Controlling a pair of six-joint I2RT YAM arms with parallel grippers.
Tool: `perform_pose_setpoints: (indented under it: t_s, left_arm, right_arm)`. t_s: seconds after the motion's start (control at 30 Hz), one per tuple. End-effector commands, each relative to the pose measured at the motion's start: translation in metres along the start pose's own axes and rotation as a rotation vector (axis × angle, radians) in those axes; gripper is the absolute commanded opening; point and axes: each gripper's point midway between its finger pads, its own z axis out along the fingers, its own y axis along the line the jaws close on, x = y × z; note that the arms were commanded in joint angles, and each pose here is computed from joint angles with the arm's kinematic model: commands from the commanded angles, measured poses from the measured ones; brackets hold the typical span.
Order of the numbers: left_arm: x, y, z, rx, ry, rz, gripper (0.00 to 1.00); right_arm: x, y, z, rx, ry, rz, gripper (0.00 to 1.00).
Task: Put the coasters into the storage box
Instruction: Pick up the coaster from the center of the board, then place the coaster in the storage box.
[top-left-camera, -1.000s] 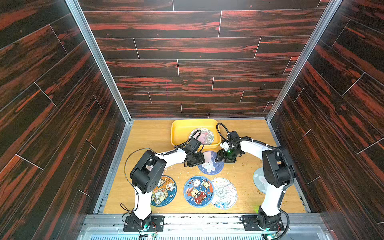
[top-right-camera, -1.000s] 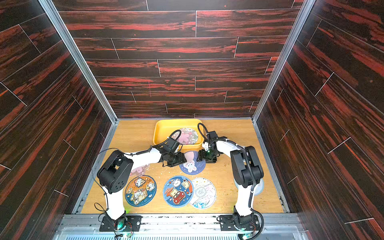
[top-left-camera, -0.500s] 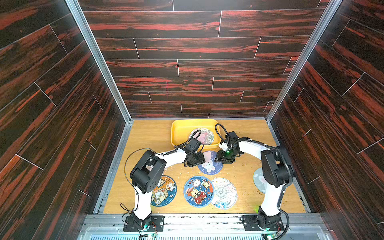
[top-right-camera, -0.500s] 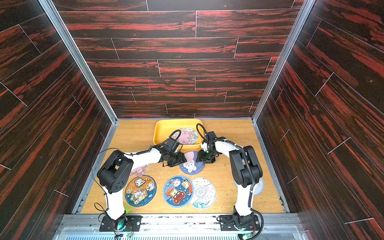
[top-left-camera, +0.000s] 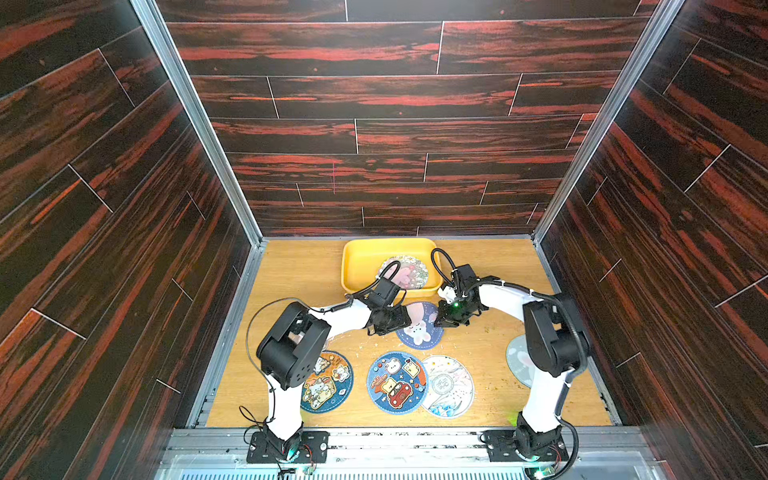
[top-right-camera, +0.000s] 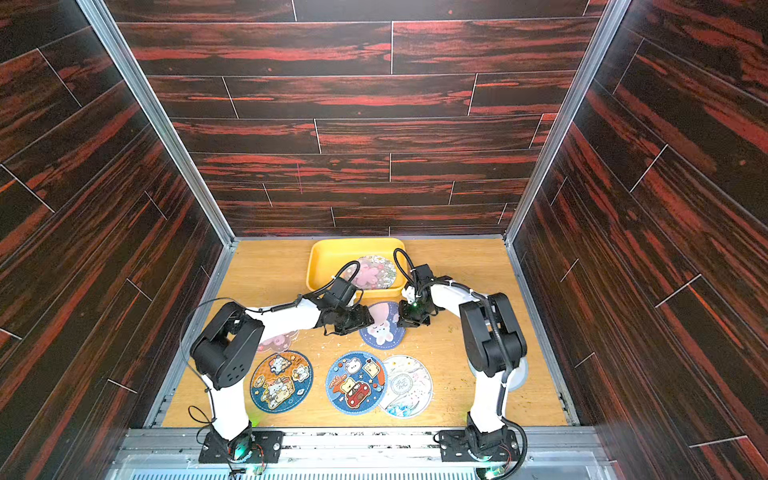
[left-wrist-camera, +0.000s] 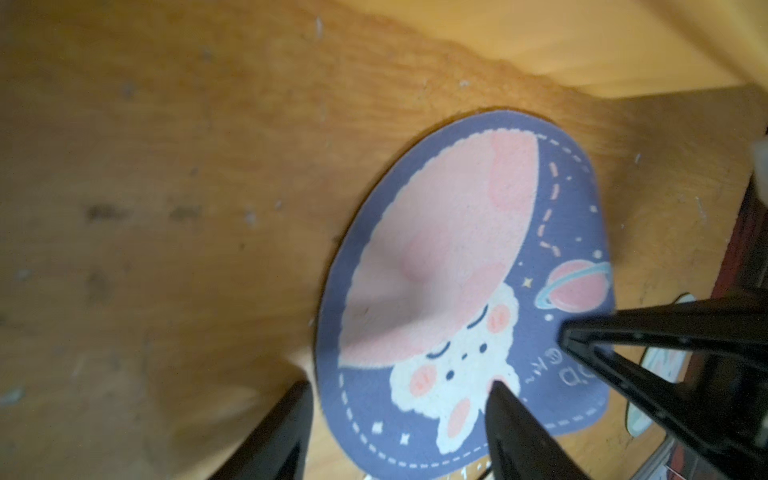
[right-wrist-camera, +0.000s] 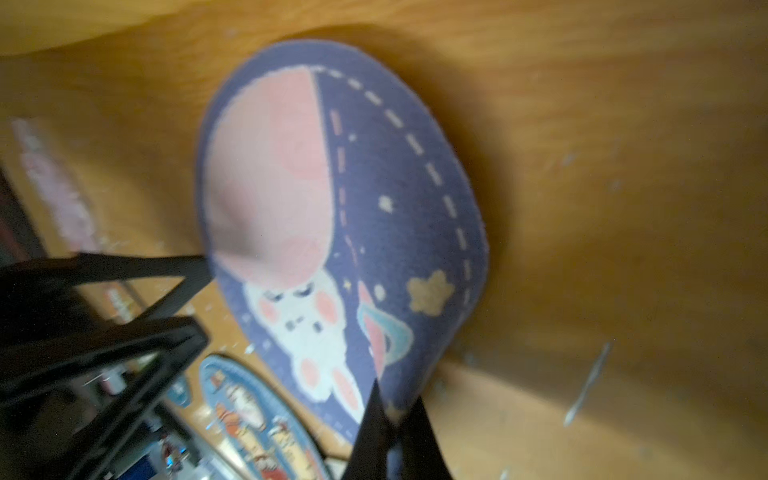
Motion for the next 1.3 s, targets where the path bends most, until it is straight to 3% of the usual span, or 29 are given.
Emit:
perform_pose_setpoints:
  t_s: [0.0,0.33,0.6,0.97,1.27]
  left_arm:
    - [-0.001,0.012,-0.018,-0.015,-0.017,-0.038,0.73]
    - [-0.007,0.035,-0.044,-0.019,-0.070,-0.078,0.78]
    - [-0.009,0.037,-0.049,-0.009,-0.088,-0.088,0.80]
    - [-0.007,0.039,-0.056,0.001,-0.110,-0.101,0.81]
    - [-0.001,0.045,-0.055,-0.006,-0.101,-0.112,0.82]
  right_arm:
    - [0.003,0.035,-0.038,-0.093,-0.049,-0.032,0.05]
    - [-0.001,0.101,-0.111,-0.247,-0.108,-0.127,0.03]
    - [-0.062,0.140,-0.145,-0.276,-0.229,-0.206,0.03]
    - [-0.173,0.180,-0.125,-0.360,-0.284,-0.263,0.03]
    - [-0.197,0.177,-0.069,-0.421,-0.223,-0.205,0.04]
